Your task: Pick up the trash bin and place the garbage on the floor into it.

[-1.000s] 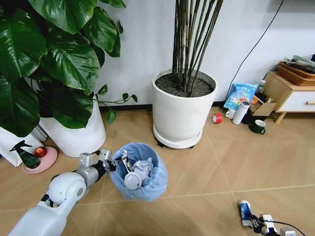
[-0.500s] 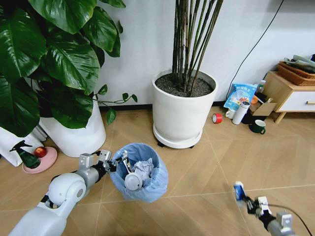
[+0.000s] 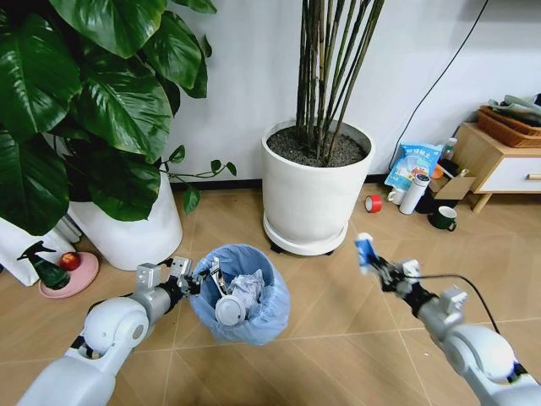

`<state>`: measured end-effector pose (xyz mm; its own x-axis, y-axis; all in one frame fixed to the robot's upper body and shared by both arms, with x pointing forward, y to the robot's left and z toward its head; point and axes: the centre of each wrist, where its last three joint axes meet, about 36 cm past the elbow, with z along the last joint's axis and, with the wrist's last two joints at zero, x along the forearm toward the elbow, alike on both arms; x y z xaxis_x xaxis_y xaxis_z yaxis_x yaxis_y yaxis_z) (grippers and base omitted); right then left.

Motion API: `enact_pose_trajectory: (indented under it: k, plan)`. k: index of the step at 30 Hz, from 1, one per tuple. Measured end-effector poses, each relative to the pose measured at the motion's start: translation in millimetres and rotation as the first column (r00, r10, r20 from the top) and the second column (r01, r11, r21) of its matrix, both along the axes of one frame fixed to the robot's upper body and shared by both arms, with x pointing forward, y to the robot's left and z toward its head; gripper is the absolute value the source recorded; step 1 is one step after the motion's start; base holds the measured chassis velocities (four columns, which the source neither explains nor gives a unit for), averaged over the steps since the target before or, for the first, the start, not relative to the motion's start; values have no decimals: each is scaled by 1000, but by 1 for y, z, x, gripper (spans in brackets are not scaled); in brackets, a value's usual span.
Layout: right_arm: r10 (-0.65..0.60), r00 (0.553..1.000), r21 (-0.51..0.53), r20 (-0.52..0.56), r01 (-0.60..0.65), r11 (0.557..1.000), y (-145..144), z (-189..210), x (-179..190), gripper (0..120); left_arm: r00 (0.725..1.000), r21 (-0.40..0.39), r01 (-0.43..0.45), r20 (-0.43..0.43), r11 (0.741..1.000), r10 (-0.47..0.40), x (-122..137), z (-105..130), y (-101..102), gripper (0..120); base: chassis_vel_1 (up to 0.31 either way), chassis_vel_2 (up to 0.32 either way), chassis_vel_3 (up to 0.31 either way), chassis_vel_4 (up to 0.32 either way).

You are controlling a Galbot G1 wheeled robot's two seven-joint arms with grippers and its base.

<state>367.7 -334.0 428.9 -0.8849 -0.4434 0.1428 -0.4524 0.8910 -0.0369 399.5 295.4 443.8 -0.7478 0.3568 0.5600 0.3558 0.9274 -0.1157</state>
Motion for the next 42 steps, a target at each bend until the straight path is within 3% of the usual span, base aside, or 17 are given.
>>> enact_pose_trajectory:
  k: [8,18,28,39,42]
  plan:
    - [191,979,46,70,-195,980,62,48,32,0,1000,-4,-3,-8,1000,3,2,-4,-2,0,0,0,0,0]
    - [411,911,86,45,-413,907,137,53,56,0,1000,-8,-3,-11,1000,3,7,-6,-4,0,0,0,0,0]
    - [488,873,45,-10,-487,872,170,36,81,0,1000,-7,-15,-11,1000,15,11,-7,-1,0,0,0,0,0]
    - [510,859,33,-45,-509,860,180,27,84,0,1000,-14,-22,-7,1000,22,15,-7,1,0,0,0,0,0]
    - [510,859,32,-46,-509,860,181,27,83,12,1000,-15,-22,-7,1000,22,15,-7,1,0,0,0,0,0]
